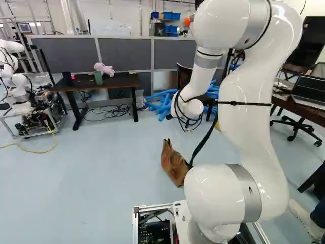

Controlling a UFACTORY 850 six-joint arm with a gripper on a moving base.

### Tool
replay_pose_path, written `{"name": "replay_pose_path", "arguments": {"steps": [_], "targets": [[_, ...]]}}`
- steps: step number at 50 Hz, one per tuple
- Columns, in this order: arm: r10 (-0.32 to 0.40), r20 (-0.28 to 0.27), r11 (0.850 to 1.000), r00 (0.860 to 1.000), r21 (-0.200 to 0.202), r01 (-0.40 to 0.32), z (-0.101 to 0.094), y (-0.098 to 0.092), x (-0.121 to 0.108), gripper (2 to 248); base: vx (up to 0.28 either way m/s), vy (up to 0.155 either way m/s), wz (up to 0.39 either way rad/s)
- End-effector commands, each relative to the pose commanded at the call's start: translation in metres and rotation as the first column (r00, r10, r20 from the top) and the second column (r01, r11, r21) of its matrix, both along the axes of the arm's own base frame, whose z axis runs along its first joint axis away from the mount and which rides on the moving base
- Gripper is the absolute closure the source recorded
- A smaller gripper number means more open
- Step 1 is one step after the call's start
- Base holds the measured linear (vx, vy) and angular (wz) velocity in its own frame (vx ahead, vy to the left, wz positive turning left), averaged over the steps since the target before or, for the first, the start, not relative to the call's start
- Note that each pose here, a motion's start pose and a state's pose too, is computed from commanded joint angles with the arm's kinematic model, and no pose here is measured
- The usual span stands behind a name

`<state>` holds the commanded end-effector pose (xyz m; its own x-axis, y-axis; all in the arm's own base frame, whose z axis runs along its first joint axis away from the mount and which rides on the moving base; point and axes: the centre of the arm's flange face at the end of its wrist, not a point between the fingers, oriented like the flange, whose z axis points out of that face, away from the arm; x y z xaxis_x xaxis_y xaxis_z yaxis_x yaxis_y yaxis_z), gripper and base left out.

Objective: Pick up the bag on the ground and place it on the table

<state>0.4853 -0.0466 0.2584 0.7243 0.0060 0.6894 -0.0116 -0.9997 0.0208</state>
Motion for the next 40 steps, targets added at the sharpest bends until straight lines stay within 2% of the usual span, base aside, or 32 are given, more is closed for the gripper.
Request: {"name": "replay_pose_path", "arguments": {"steps": [18, 40], "targets": [[0.024, -0.1, 1.0, 0.995, -0.003, -0.025, -0.032, 0.0, 0.028, 3, 0.0, 0.0, 0.0], [0.046, -0.239, 0.999, 0.97, -0.002, -0.048, -0.066, 0.0, 0.031, 3, 0.0, 0.0, 0.0]]}}
